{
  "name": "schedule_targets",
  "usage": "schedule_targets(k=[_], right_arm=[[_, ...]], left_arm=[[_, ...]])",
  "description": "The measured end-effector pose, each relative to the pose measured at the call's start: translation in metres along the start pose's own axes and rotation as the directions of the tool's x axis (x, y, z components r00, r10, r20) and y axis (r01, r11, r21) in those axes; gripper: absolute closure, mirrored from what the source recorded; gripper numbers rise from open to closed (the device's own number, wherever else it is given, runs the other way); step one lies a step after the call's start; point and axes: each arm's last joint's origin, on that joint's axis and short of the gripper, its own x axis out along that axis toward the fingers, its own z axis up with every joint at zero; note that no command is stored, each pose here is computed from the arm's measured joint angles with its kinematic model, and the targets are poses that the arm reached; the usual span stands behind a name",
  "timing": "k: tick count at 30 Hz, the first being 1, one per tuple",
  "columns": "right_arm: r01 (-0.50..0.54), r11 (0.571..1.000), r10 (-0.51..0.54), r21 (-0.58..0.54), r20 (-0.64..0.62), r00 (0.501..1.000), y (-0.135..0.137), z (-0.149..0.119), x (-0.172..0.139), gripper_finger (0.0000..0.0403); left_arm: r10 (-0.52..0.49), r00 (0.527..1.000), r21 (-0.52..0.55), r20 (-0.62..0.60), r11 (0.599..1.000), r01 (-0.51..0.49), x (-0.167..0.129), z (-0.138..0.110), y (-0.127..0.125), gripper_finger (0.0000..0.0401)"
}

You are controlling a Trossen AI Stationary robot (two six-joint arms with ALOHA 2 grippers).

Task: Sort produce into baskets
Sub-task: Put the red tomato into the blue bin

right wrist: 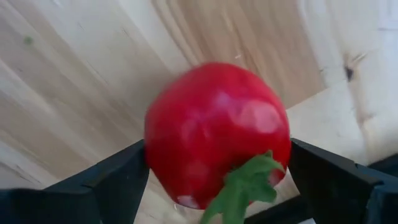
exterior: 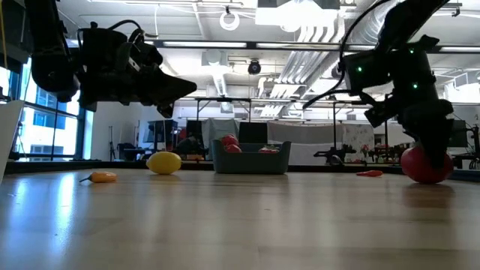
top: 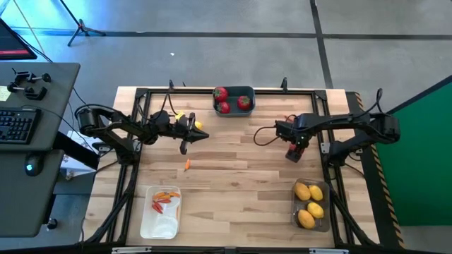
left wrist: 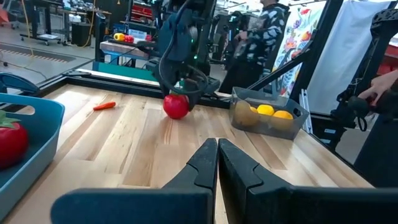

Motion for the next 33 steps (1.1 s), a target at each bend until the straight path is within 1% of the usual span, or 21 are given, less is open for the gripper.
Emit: schedule_targets(k=[2, 4, 7, 10, 11, 13, 16, 19, 21, 24, 28, 31, 33], right_arm=[[-0.001, 1.000, 0.001, -0.004, -0.003, 1.000, 0.000, -0.001, 0.004, 0.0051], [-0.003, 1.000, 0.003, -0.004, 0.002, 1.000, 0.000, -0.001, 0.004, 0.0067], [-0.010, 1.000, 0.009, 0.012, 0.021, 1.000, 0.001, 0.003, -0.002, 0.0109], [-0.025, 0.999, 0.023, 0.034, 0.062, 0.998, 0.003, 0.009, -0.012, 0.0158], [-0.032, 0.999, 0.029, 0.038, 0.086, 0.996, 0.004, 0.012, -0.016, 0.0165], [-0.040, 0.999, 0.034, 0.035, 0.162, 0.986, 0.006, 0.021, -0.027, 0.0165], [-0.056, 0.998, 0.047, 0.016, 0.337, 0.940, 0.009, 0.039, -0.046, 0.0165], [-0.050, 0.999, 0.037, 0.011, 0.509, 0.860, 0.009, 0.063, -0.068, 0.0165], [-0.016, 1.000, -0.001, 0.024, 0.561, 0.828, 0.006, 0.083, -0.077, 0.0165], [0.056, 0.998, -0.058, 0.022, 0.597, 0.800, 0.002, 0.120, -0.087, 0.0165], [0.153, 0.988, -0.131, 0.014, 0.601, 0.788, -0.009, 0.170, -0.094, 0.0165], [0.190, 0.982, -0.160, 0.014, 0.604, 0.781, -0.022, 0.201, -0.097, 0.0165], [0.207, 0.978, -0.172, 0.012, 0.607, 0.776, -0.031, 0.216, -0.100, 0.0165]], left_arm=[[0.002, 1.000, 0.008, -0.001, 1.000, -0.002, 0.000, 0.000, 0.000, 0.0401], [0.037, 0.999, 0.013, 0.005, 0.999, -0.037, -0.001, 0.000, 0.002, 0.0401], [0.090, 0.996, 0.020, 0.012, 0.996, -0.090, -0.006, -0.001, 0.007, 0.0401], [0.111, 0.993, 0.016, 0.049, 0.994, -0.112, -0.016, -0.002, 0.007, 0.0401], [0.117, 0.991, 0.015, 0.065, 0.993, -0.118, -0.020, -0.003, 0.007, 0.0401], [0.129, 0.987, 0.010, 0.095, 0.991, -0.131, -0.029, -0.004, 0.006, 0.0401], [0.145, 0.981, 0.014, 0.130, 0.989, -0.149, -0.039, -0.004, 0.005, 0.0401], [0.158, 0.977, 0.003, 0.144, 0.987, -0.160, -0.043, -0.004, 0.006, 0.0401], [0.162, 0.976, 0.003, 0.144, 0.986, -0.164, -0.044, -0.004, 0.006, 0.0401], [0.164, 0.976, 0.003, 0.145, 0.986, -0.166, -0.044, -0.004, 0.006, 0.0401], [0.173, 0.974, 0.001, 0.147, 0.985, -0.175, -0.044, -0.004, 0.007, 0.0401], [0.180, 0.972, 0.000, 0.149, 0.983, -0.182, -0.044, -0.004, 0.007, 0.0401], [0.182, 0.972, 0.000, 0.149, 0.983, -0.184, -0.044, -0.004, 0.007, 0.0401]])
